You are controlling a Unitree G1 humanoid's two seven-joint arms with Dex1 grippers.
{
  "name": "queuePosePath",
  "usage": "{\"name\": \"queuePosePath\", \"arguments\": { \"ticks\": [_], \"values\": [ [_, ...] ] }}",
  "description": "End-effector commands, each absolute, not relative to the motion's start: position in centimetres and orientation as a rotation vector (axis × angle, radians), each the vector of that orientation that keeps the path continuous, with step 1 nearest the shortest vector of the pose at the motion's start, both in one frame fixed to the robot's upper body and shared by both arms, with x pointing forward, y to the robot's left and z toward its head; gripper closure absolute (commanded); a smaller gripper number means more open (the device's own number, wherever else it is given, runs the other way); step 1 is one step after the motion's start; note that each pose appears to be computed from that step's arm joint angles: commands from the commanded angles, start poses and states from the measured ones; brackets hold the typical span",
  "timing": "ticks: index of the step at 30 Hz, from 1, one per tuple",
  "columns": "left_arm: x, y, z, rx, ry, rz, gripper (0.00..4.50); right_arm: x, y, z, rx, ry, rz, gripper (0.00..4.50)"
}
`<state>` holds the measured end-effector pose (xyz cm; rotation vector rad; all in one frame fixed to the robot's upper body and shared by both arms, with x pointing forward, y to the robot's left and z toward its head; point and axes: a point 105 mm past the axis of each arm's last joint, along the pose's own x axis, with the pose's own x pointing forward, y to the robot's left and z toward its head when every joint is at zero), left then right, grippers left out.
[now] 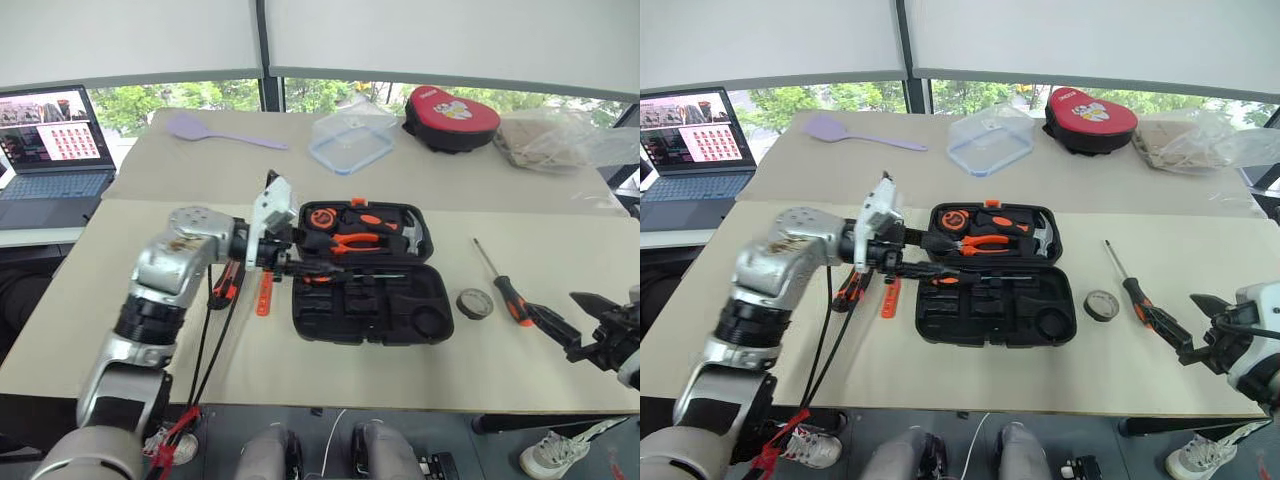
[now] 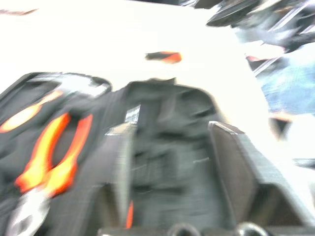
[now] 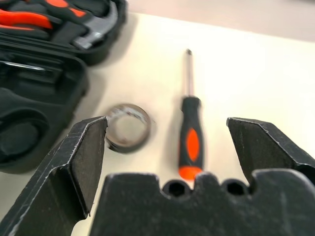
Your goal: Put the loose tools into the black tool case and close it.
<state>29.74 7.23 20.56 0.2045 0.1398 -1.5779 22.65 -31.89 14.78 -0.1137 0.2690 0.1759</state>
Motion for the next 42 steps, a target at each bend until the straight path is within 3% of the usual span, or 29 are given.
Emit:
{"name": "queuePosePath", "arguments": {
  "ticks": [1,11,12,13,18,21,22,35,39,42],
  "values": [
    [27.3,7.7,22.0,0.128,0.146,-1.673,0.07,24.0,-32.1,13.9,-0.121,0.253,0.154,0.0],
    [27.4,7.6,22.9,0.156,0.113,-1.612,0.03,28.3,-33.1,8.6,-0.126,0.354,0.137,0.0],
    [27.5,7.7,23.0,0.16,0.11,-1.605,0.0,28.4,-33.1,8.4,-0.12,0.353,0.142,0.5],
    [27.5,7.7,23.0,0.162,0.11,-1.597,0.0,28.4,-33.1,8.4,-0.119,0.349,0.146,0.68],
    [27.7,8.3,23.0,0.182,0.11,-1.562,0.0,28.3,-33.1,8.7,-0.093,0.32,0.157,2.45],
    [27.9,8.5,23.2,0.186,0.107,-1.546,0.0,28.0,-32.9,9.1,-0.089,0.31,0.175,3.36],
    [27.9,8.6,23.3,0.183,0.105,-1.542,0.0,28.0,-32.8,9.2,-0.091,0.307,0.189,3.48],
    [28.4,8.4,22.8,0.212,0.107,-1.525,0.0,27.9,-33.9,11.0,-0.117,0.255,0.15,3.47],
    [28.2,8.5,22.4,0.224,0.124,-1.535,0.0,28.7,-33.7,14.8,-0.147,0.16,0.203,3.47],
    [27.9,8.7,21.9,0.235,0.147,-1.549,0.0,29.1,-29.9,18.7,-0.194,0.086,0.457,3.47]
  ]
}}
